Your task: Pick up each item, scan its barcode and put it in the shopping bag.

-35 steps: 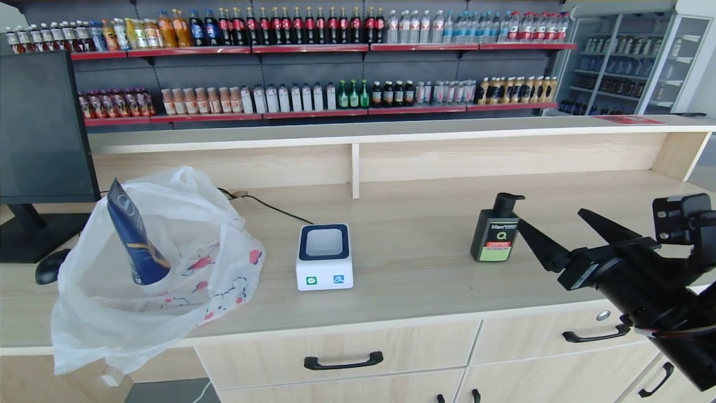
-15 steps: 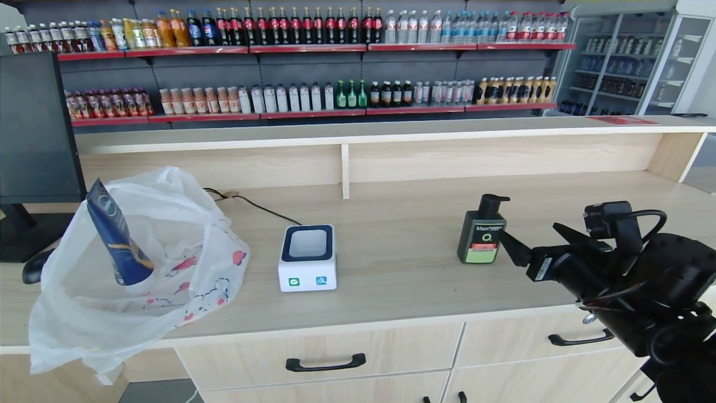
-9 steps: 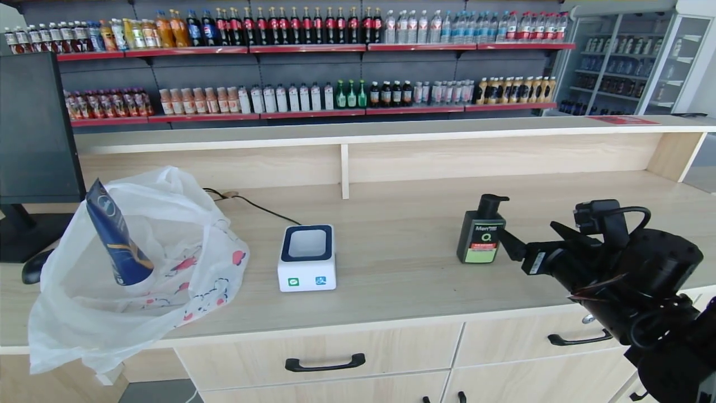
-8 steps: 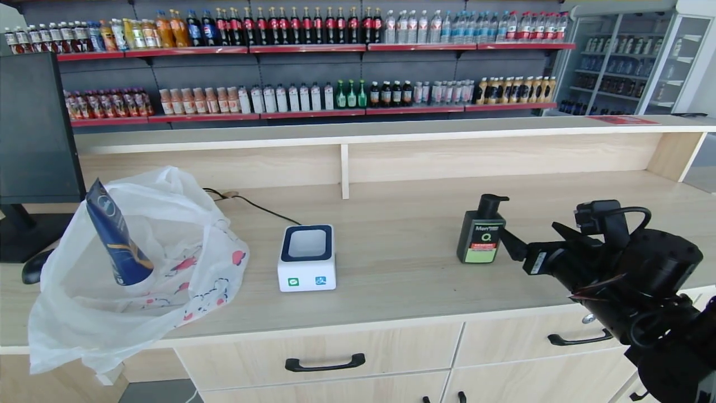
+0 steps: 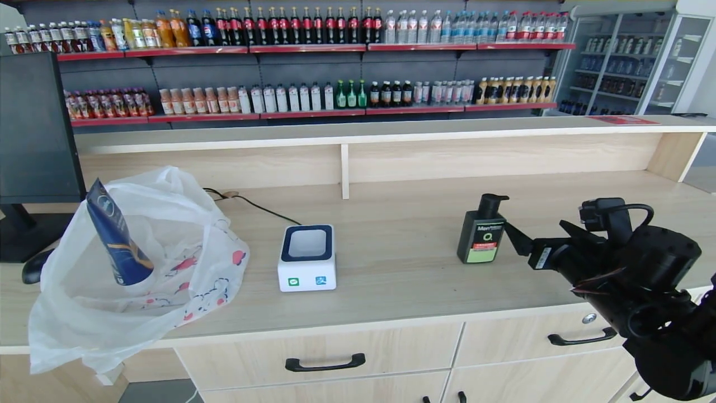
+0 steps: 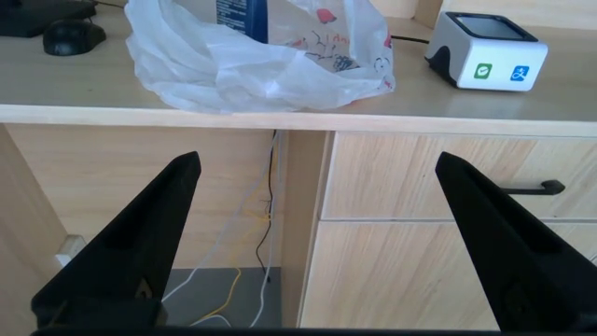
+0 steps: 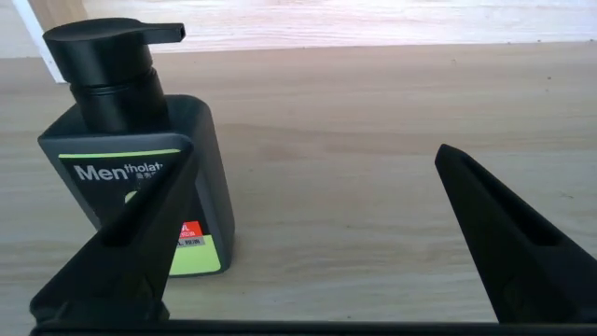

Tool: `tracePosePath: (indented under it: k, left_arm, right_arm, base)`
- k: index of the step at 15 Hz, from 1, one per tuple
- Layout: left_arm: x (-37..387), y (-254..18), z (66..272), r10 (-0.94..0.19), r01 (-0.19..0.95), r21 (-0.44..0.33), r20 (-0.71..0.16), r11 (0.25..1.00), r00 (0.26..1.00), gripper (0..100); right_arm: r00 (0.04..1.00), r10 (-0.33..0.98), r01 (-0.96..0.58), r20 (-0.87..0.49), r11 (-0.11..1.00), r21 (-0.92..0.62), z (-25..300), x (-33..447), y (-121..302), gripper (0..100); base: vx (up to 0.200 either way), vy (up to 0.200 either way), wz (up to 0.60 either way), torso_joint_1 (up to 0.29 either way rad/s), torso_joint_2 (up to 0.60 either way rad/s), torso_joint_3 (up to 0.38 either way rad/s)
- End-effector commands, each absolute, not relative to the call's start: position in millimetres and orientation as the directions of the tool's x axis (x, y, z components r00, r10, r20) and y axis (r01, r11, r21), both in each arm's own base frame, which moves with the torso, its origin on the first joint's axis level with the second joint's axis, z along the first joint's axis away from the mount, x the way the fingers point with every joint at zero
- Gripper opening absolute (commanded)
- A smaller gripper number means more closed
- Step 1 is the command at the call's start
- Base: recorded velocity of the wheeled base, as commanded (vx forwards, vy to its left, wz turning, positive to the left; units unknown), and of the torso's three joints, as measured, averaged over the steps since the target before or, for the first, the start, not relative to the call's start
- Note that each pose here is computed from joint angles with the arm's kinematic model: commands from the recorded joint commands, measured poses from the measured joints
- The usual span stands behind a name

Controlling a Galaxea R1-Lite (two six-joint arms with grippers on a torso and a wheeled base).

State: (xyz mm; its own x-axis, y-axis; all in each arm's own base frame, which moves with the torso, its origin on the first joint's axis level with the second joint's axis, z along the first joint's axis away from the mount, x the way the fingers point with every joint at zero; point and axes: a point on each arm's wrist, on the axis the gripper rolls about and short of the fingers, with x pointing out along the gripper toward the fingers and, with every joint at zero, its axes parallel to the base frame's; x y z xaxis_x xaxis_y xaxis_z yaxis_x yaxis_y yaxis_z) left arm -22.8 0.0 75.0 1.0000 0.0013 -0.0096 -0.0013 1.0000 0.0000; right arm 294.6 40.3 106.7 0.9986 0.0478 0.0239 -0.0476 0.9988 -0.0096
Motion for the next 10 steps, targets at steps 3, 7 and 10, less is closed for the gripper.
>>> tracePosePath:
  k: [3,7,10]
  left_arm:
    - [-23,0,75,0.002,-0.002,0.0,-0.011,1.0,1.0,100]
    - [-23,0,75,0.002,-0.002,0.0,-0.009,1.0,1.0,100]
    - [-23,0,75,0.002,-0.002,0.0,-0.009,1.0,1.0,100]
  right_arm:
    - [0.998,0.047,-0.047,0.032,0.999,-0.009,106,300,41,100]
    - [0.999,0.043,-0.043,0.021,0.999,-0.009,101,306,40,100]
    - [0.999,0.034,-0.034,0.024,0.999,-0.005,100,310,38,100]
  base:
    - [0.0,0.0,0.0,0.0,0.0,0.0]
    - [0.0,0.0,0.0,0.0,0.0,0.0]
    - [0.0,0.0,0.0,0.0,0.0,0.0]
